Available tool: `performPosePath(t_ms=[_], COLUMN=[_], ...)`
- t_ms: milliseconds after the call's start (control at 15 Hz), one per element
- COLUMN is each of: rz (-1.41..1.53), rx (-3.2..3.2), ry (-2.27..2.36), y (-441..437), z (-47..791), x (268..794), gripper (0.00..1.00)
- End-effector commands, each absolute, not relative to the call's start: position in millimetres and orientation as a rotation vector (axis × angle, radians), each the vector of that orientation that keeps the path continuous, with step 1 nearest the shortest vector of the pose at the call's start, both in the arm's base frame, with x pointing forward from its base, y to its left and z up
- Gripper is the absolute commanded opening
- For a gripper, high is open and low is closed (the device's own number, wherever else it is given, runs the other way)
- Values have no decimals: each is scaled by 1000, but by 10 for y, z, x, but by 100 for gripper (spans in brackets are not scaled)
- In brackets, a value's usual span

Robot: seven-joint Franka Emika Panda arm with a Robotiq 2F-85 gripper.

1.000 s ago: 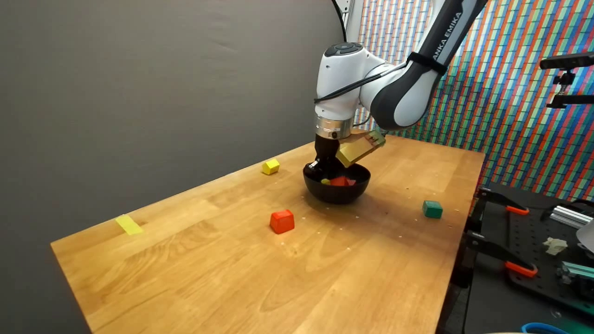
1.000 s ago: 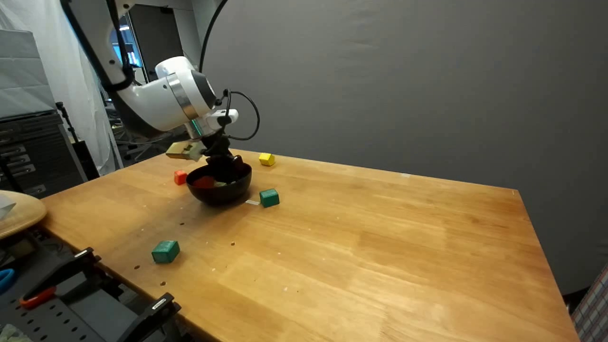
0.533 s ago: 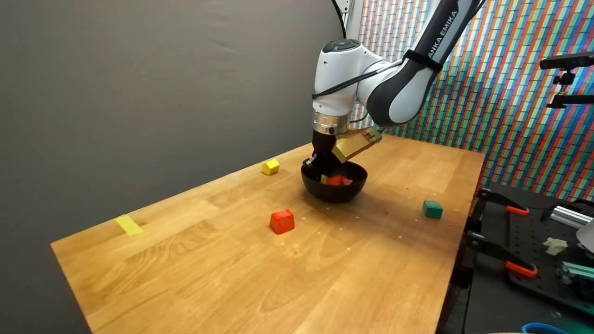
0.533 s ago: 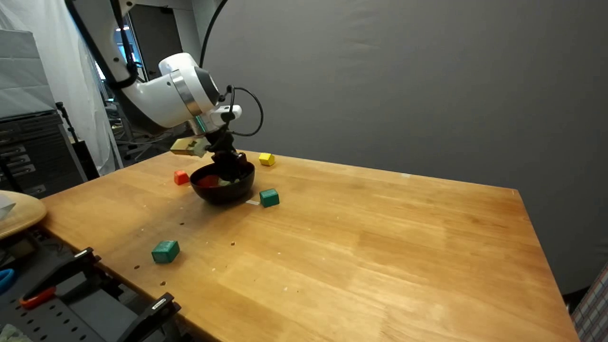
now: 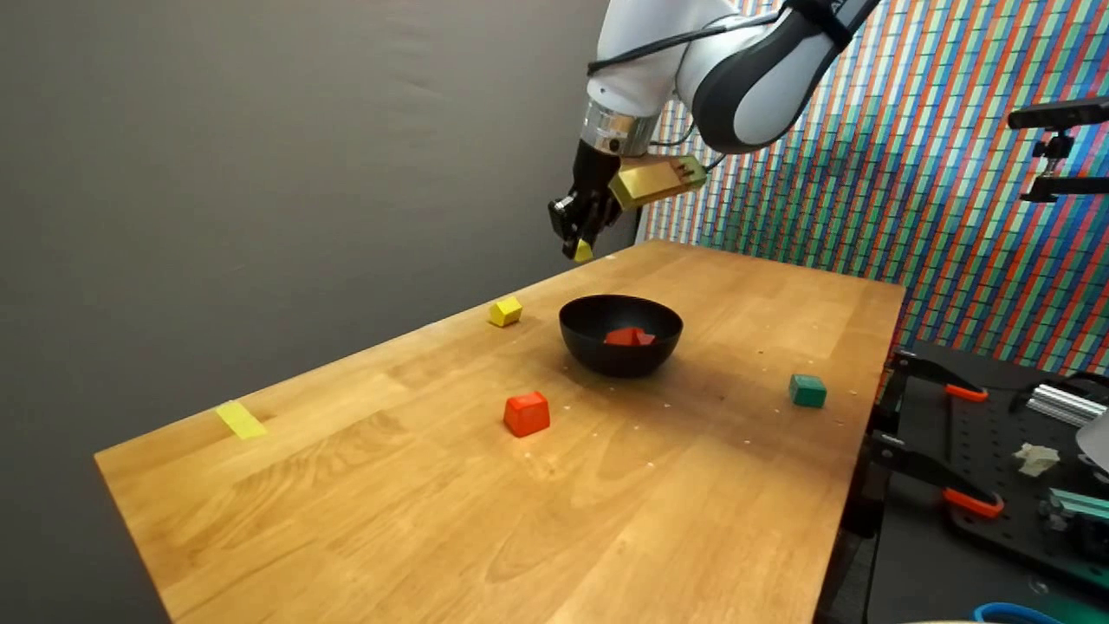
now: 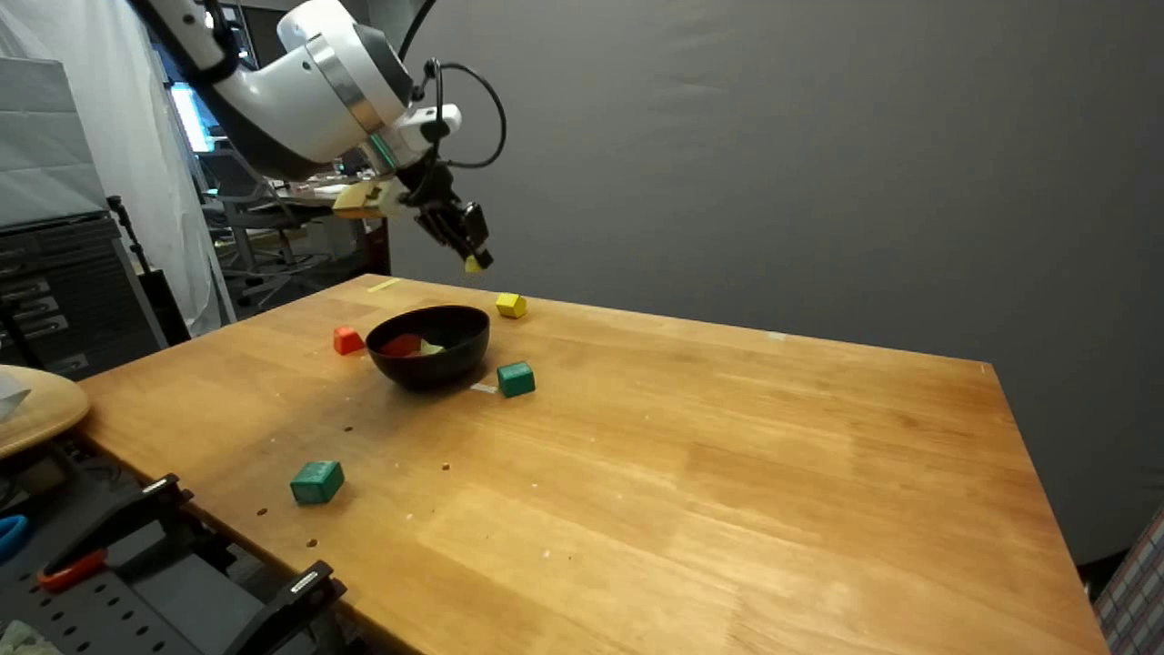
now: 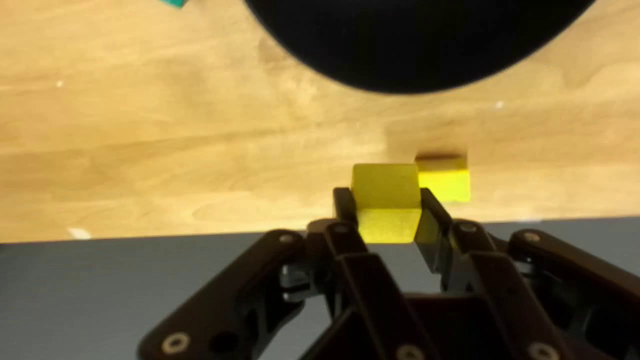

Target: Take the blocks out of the gift disappointed

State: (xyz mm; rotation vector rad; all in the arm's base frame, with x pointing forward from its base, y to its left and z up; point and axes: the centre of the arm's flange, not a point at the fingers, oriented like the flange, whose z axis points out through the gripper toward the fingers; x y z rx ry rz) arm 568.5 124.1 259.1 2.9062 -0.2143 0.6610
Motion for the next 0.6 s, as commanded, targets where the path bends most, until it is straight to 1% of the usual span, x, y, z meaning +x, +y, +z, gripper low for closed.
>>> performPosePath(t_ms=[0,200,533], rz=[798,783,654], rx=[2781,2731,2787], ry=[-323,-342,-363], y=[1058,1044,1147], z=[2783,2459,1874], x=[5795,6021,6165], gripper=[17,17,17])
